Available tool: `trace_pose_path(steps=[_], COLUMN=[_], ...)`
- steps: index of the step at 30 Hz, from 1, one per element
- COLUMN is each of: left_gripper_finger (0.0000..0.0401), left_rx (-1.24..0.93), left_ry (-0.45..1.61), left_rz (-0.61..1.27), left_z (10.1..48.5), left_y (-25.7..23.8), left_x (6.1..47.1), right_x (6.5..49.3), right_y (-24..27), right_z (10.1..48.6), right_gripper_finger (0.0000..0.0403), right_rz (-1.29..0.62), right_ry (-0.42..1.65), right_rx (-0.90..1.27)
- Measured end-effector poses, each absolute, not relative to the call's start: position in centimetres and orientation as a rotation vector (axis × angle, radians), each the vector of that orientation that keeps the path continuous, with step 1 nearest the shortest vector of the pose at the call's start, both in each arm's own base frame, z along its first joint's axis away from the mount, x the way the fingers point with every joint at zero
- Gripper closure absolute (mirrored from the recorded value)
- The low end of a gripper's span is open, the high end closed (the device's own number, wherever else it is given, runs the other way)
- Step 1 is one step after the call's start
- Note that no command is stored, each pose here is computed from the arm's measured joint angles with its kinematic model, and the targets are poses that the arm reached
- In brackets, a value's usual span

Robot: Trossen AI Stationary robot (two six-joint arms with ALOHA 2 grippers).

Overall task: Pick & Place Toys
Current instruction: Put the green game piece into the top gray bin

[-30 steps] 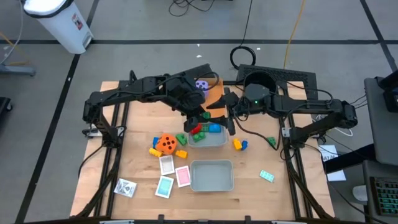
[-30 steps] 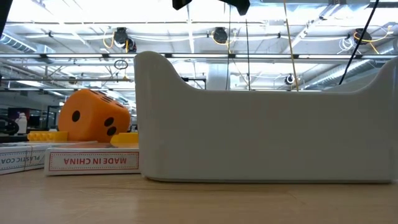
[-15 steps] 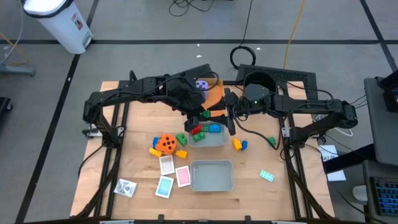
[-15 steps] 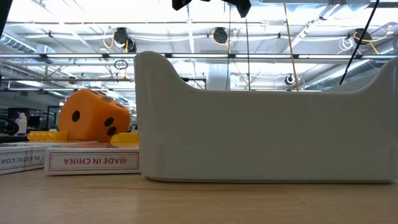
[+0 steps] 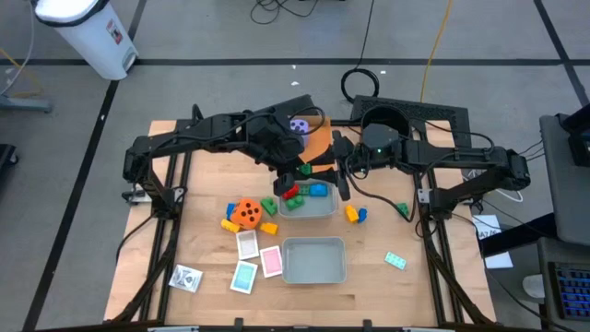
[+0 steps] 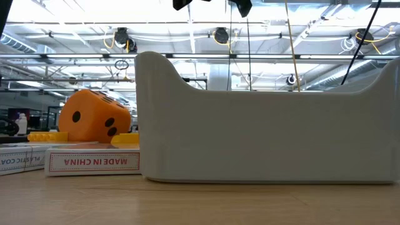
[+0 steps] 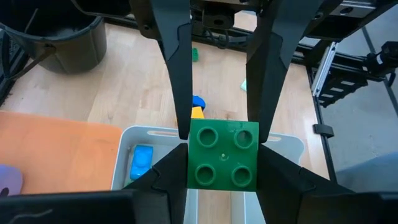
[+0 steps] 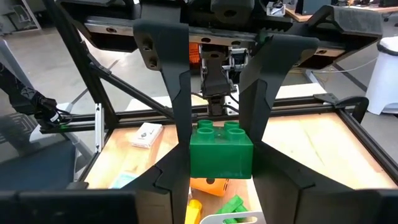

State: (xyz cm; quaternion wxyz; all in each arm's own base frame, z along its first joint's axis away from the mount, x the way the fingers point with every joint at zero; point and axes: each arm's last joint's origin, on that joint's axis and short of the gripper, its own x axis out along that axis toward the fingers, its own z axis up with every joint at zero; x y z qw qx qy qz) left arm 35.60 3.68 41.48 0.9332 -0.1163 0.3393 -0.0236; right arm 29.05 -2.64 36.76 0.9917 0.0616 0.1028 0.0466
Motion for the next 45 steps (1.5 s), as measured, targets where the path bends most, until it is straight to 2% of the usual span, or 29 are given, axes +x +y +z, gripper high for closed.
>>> trace_pose_path(steps=[3,10,15,32,45], left_gripper_finger=[0.0246,0.0184,0.0163,0.016,0.016], left_rx=[-0.239,-0.252,-0.259,-0.303,-0.267], left_ry=[0.694,0.692,0.693,0.687,0.63], left_rz=[-0.047,-0.043,-0.04,-0.068,0.05], left_z=[41.5,41.5,41.5,41.9,44.5], left_y=[3.7,3.7,3.7,3.7,5.0], left_x=[35.6,35.6,35.6,35.1,31.6], right_x=[29.1,29.1,29.0,28.7,28.6], right_y=[-2.6,-2.6,-2.8,-4.5,-4.5], right_z=[36.7,36.8,36.8,36.7,36.2], right_gripper_finger=[0.027,0.027,0.027,0.027,0.027], right_rz=[0.093,0.099,0.093,0.074,0.059], right_ry=[0.206,0.203,0.203,0.208,0.259], right_rx=[0.122,0.106,0.107,0.138,0.168])
